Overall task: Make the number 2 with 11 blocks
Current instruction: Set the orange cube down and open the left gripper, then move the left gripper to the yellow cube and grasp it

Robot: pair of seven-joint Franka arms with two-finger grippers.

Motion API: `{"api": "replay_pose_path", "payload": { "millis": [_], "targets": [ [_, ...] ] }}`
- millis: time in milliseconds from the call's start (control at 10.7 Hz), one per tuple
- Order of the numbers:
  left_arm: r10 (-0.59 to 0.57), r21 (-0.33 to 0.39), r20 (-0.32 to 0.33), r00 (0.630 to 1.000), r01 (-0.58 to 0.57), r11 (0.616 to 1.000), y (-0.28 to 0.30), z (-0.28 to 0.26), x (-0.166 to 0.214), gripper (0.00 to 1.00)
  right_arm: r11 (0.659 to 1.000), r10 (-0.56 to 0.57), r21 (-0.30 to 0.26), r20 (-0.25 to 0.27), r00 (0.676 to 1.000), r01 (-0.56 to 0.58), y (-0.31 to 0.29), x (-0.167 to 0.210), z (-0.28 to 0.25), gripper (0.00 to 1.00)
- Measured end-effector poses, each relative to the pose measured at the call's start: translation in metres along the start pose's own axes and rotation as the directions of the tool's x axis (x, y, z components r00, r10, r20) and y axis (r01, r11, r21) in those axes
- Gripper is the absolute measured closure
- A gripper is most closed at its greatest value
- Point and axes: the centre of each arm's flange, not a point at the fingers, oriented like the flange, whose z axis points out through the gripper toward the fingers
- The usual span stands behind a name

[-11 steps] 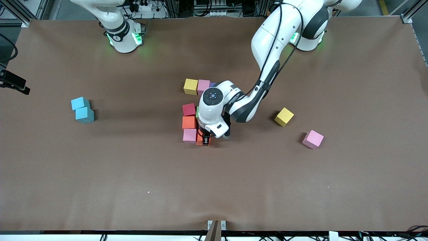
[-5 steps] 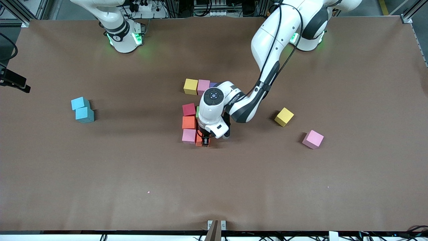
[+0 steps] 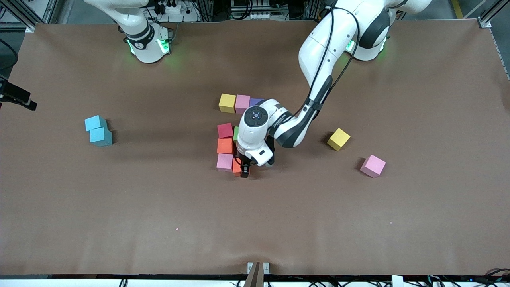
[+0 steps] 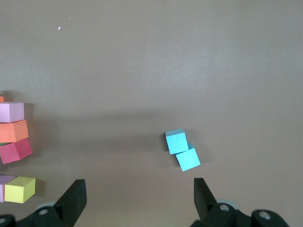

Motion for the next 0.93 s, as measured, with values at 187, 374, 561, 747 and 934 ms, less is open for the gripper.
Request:
{"api": "replay_pose_path", "payload": {
  "millis": [187,374,561,747,934],
  "targets": [
    [-0.001,-0.015,0.009,1.000,0.002,1.000,0.007,-0.010,-0.004,0.00,1.000,0.005,0.002,0.016,1.000,-0.005,0.002,-0.002,0.001,0.00],
    [-0.001,0.002,-0.011,1.000,0.001,1.000,0.013,-0.033,-0.009,0.00,1.000,0.007,0.002,0.018,1.000,-0.007,0.003,-0.002,0.001,0.00],
    [0.008,0.022,-0.035,0.999,-0.007,1.000,0.019,-0.062,-0.012,0.00,1.000,0.009,0.000,0.001,1.000,-0.009,0.005,-0.001,0.000,0.00],
    [0.056,0.049,-0.064,0.996,-0.053,0.997,0.025,-0.084,-0.008,0.00,1.000,0.011,-0.002,-0.016,1.000,-0.011,0.006,0.001,-0.002,0.00],
    [0.127,0.114,-0.118,0.985,-0.114,0.987,0.041,-0.092,0.020,0.00,1.000,0.020,-0.005,-0.036,0.999,-0.021,0.010,0.002,-0.004,0.00]
  ]
}}
